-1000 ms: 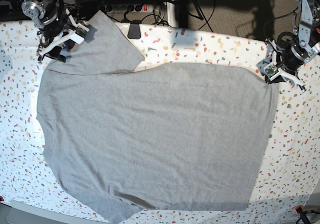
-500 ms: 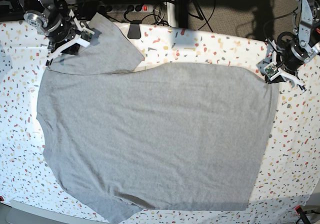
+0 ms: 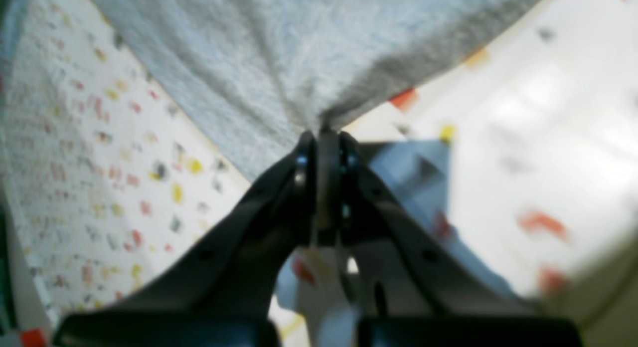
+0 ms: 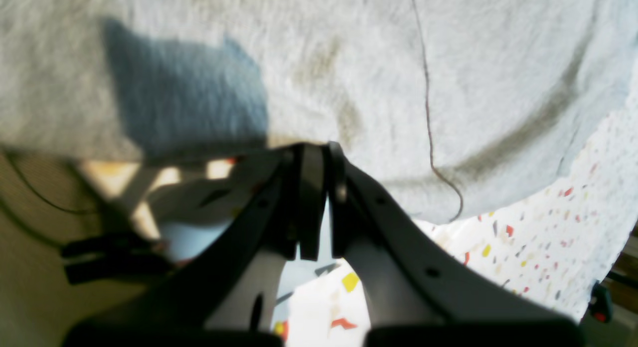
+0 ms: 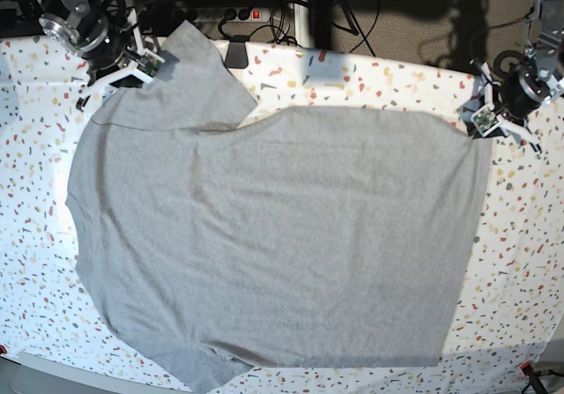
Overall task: Fold the T-shirt properly
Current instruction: 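Lift the collar edge with both grippers and fold it over the shirt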
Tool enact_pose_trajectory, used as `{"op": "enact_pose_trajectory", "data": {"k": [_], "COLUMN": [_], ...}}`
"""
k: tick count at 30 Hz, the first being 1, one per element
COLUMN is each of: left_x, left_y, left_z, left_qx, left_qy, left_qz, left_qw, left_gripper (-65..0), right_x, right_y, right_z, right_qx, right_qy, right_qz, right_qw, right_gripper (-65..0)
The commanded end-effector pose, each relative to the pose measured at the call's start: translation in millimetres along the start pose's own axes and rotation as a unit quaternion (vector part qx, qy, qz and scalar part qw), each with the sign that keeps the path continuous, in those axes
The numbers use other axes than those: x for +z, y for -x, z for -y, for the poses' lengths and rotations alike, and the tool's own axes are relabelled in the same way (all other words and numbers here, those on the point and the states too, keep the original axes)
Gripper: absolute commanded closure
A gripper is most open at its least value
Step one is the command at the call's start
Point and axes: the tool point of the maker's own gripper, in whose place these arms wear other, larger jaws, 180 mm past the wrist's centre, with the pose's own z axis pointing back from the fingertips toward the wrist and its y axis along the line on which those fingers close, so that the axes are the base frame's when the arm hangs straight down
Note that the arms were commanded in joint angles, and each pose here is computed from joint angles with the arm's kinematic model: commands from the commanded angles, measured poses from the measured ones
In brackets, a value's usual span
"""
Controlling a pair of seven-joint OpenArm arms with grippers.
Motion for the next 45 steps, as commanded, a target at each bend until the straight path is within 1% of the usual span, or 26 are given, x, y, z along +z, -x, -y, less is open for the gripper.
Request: {"op": "enact_pose_trajectory", "data": {"k": [1, 3, 5, 10, 13, 18, 21, 24, 25, 26, 29, 30, 34, 37, 39, 45], "left_x": [10, 22, 32, 40, 44, 53, 62, 73, 76, 79, 87, 88, 84, 79, 76, 58], "left_y": [-6, -14, -21, -21, -21, -16, -10, -7, -10, -14, -32, -37, -44, -48, -50, -44], "left_z": [-10, -11, -9, 2, 15, 45, 53, 43, 36, 27, 2, -6, -30, -51, -59, -81], "left_qx": [-0.004, 0.006, 0.005, 0.001, 0.013, 0.017, 0.021, 0.021, 0.020, 0.018, 0.030, 0.033, 0.027, 0.036, 0.043, 0.094], "left_qy": [-0.003, 0.002, 0.009, 0.022, 0.036, 0.066, 0.070, 0.052, 0.041, 0.029, -0.006, -0.015, -0.047, -0.090, -0.101, -0.134], "left_qz": [0.013, 0.035, 0.045, 0.015, 0.012, 0.004, -0.003, -0.007, -0.001, 0.010, 0.060, 0.070, 0.076, 0.075, 0.082, 0.096], "left_qw": [1.000, 0.999, 0.999, 1.000, 0.999, 0.998, 0.997, 0.998, 0.999, 0.999, 0.998, 0.997, 0.996, 0.993, 0.991, 0.982], "left_gripper": [0.0, 0.0, 0.0, 0.0, 0.0, 0.0, 0.0, 0.0, 0.0, 0.0, 0.0, 0.0, 0.0, 0.0, 0.0, 0.0], "right_x": [7, 18, 30, 56, 68, 86, 94, 97, 97, 97, 92, 90, 78, 67, 59, 38], "right_y": [-5, -3, 0, 11, 20, 33, 40, 44, 45, 44, 30, 26, 12, 13, 15, 24], "right_z": [13, 15, 11, -9, -22, -39, -43, -39, -35, -31, -10, -2, 28, 48, 58, 91], "right_qx": [-0.001, -0.014, -0.016, -0.016, -0.021, -0.045, -0.060, -0.069, -0.069, -0.076, -0.111, -0.123, -0.163, -0.191, -0.210, -0.253], "right_qy": [0.015, 0.019, 0.016, -0.008, -0.023, -0.032, -0.030, -0.017, -0.012, -0.008, 0.016, 0.024, 0.057, 0.080, 0.091, 0.121], "right_qz": [0.012, 0.012, 0.009, -0.007, -0.021, -0.044, -0.052, -0.056, -0.057, -0.051, -0.010, 0.000, 0.032, 0.040, 0.046, 0.059], "right_qw": [0.9998, 0.9996, 0.9997, 0.9998, 0.9993, 0.9975, 0.9964, 0.9959, 0.9959, 0.9958, 0.9936, 0.9921, 0.9845, 0.9774, 0.9725, 0.9579], "right_gripper": [0.0, 0.0, 0.0, 0.0, 0.0, 0.0, 0.0, 0.0, 0.0, 0.0, 0.0, 0.0, 0.0, 0.0, 0.0, 0.0]}}
